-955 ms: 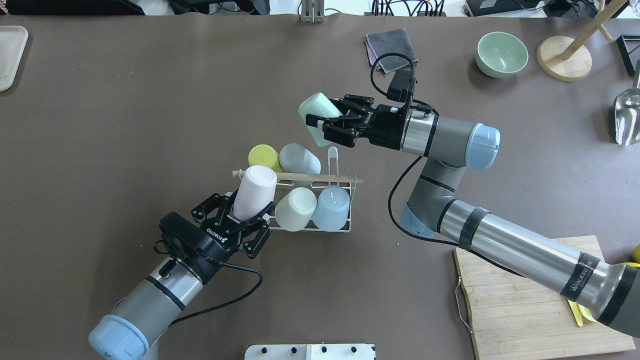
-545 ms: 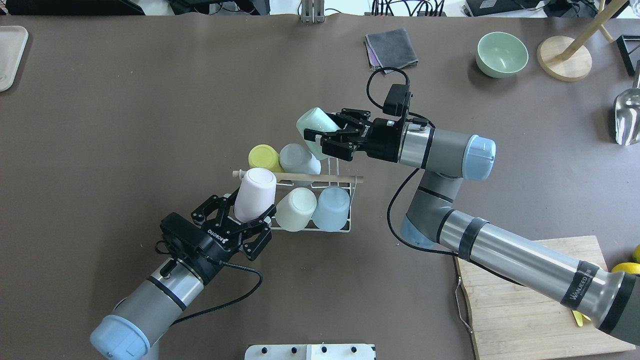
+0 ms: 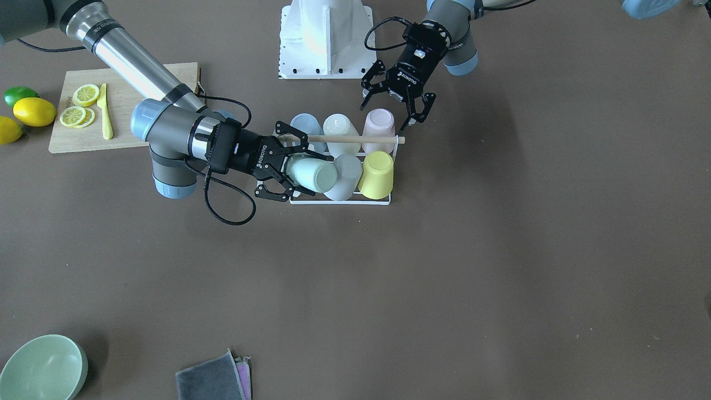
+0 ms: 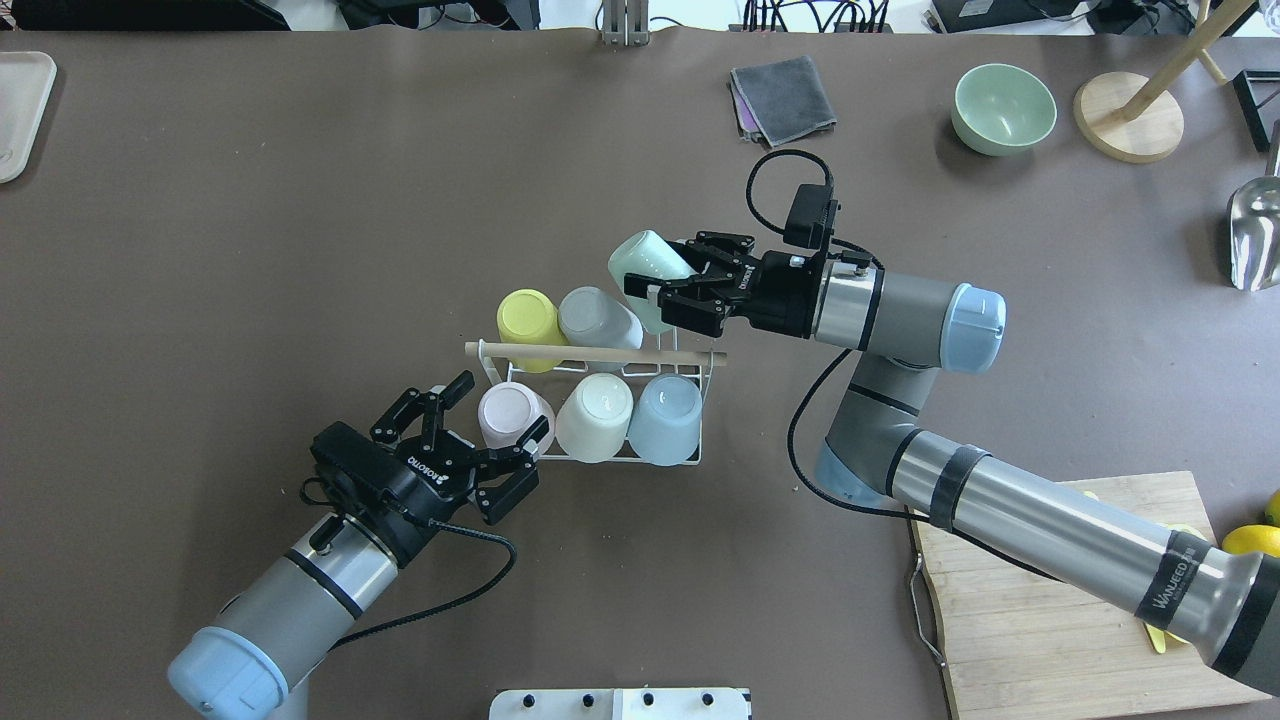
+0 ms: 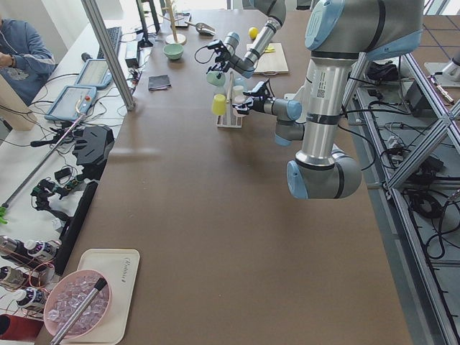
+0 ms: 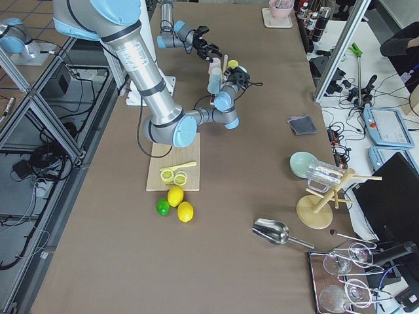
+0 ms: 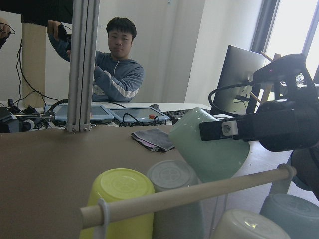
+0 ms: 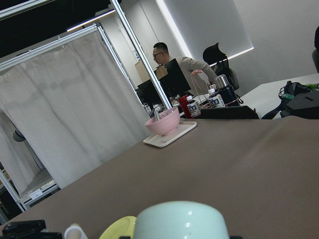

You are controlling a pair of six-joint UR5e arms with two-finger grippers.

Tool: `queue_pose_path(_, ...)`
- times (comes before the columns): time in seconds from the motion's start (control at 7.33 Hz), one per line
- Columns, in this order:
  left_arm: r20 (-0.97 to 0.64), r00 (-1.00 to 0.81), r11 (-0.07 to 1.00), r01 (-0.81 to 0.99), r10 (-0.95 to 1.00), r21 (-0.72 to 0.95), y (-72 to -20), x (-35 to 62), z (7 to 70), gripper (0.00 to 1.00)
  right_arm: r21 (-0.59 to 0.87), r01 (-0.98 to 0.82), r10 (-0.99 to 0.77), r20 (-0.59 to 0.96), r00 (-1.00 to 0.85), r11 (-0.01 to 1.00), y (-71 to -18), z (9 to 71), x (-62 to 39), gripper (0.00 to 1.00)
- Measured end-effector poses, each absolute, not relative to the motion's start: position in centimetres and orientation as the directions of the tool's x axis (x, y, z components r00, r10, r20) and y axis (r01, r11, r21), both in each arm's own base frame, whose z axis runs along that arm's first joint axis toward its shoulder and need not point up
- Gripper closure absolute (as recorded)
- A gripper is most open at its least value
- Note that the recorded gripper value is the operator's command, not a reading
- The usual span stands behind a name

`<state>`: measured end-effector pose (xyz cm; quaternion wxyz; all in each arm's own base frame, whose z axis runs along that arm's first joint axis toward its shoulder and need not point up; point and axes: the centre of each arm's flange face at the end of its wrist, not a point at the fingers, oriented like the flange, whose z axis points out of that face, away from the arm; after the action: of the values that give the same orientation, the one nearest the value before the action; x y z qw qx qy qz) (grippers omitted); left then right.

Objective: Place cup on cup holder

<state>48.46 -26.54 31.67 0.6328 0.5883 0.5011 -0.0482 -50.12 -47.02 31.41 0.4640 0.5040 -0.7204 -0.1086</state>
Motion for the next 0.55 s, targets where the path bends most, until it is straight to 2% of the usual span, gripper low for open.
queue_pose_path(0.14, -0.681, 0.500, 0.310, 0.633, 0.535, 0.709, -26.3, 46.3, 32.9, 0.02, 0.623, -0.625, -0.826, 0.560, -0.063, 0.470, -47.0, 31.6, -50.0, 0.68)
queue_pose_path(0.27, -0.666, 0.502, 0.334, 0.599, 0.552, 0.728, -25.7, 44.1, 34.4, 0.02, 0.621, -0.624, -0.823, 0.564, -0.065, 0.475, -46.9, 31.9, -49.9, 0.01)
queue_pose_path(0.55, -0.657, 0.501, 0.440, 0.490, 0.564, 0.752, -25.3, 41.8, 37.1, 0.02, 0.619, -0.623, -0.820, 0.569, -0.064, 0.478, -47.1, 32.2, -49.6, 0.00)
